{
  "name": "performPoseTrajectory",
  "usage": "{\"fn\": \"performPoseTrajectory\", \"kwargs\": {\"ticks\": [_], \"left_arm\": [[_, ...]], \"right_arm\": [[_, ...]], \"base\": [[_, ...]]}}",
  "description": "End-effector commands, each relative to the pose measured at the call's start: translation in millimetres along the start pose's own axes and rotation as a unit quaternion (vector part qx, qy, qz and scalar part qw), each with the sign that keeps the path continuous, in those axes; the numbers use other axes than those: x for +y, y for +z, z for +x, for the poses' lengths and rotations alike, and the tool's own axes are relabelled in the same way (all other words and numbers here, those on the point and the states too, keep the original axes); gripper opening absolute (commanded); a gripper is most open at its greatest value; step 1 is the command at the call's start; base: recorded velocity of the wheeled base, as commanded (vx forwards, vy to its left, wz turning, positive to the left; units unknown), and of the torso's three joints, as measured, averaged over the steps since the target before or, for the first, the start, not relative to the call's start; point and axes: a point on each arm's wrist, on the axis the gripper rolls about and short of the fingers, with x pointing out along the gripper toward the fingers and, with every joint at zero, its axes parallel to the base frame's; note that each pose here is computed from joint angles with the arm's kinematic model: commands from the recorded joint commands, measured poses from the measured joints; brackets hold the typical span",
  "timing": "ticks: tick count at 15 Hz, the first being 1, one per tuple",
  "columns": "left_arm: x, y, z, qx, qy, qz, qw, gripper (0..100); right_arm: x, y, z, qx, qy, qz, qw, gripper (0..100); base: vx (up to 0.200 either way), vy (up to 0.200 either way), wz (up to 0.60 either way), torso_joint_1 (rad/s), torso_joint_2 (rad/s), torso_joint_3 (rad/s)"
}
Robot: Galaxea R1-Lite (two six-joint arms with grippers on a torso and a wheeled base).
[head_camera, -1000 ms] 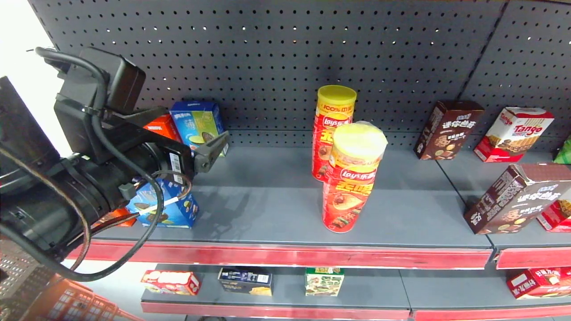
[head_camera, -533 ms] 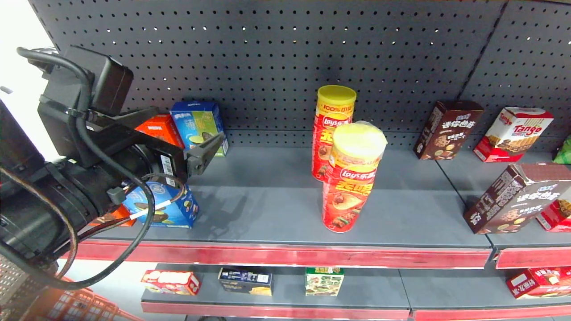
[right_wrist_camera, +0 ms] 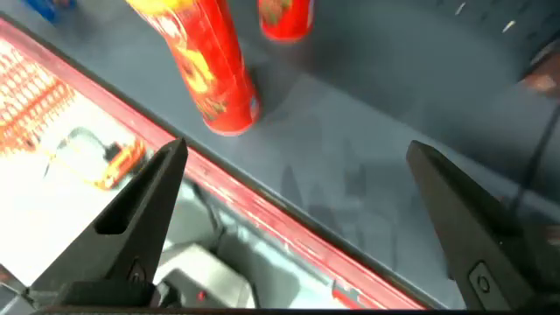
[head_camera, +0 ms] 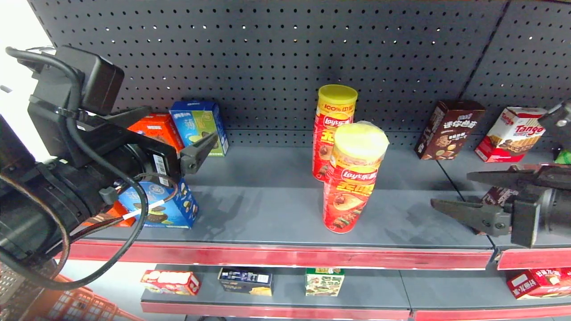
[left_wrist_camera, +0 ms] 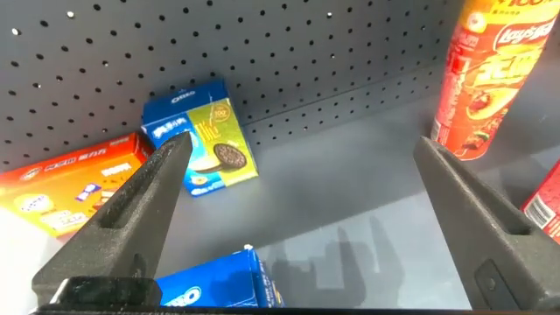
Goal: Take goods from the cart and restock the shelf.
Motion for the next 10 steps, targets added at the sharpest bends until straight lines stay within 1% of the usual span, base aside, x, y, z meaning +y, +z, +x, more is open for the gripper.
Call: {"fn": "performPoseTrajectory", "kwargs": {"ticks": [1,3,6,7,10], "left_arm": [[0.3,-0.4,0.2,0.001,0.001,0.0,1.0,100],[0.8,-0.2,-0.1,0.0,0.002,0.0,1.0,100],[4.7,2.0,1.1,-0.005,0.009,0.0,0.9999,100],[4.6,1.6,1.0,-0.004,0.009,0.0,0.9999,100],[5.3,1.4,0.7,-0.004,0.01,0.001,0.9999,100]], "right_arm": [[1.5,-6.6,19.1,0.031,0.008,0.0,0.999,100],[1.3,-10.2,26.7,0.046,0.009,0.001,0.999,100],[0.3,-12.6,41.3,0.062,0.01,0.0,0.998,100],[-0.1,-11.5,45.0,0.063,0.01,-0.004,0.998,100],[-3.4,-7.2,62.5,0.072,-0.014,-0.011,0.997,100]], "base": [[0.0,0.0,0.0,0.0,0.0,0.0],[0.0,0.0,0.0,0.0,0.0,0.0],[0.0,0.0,0.0,0.0,0.0,0.0],[0.0,0.0,0.0,0.0,0.0,0.0],[0.0,0.0,0.0,0.0,0.0,0.0]]}}
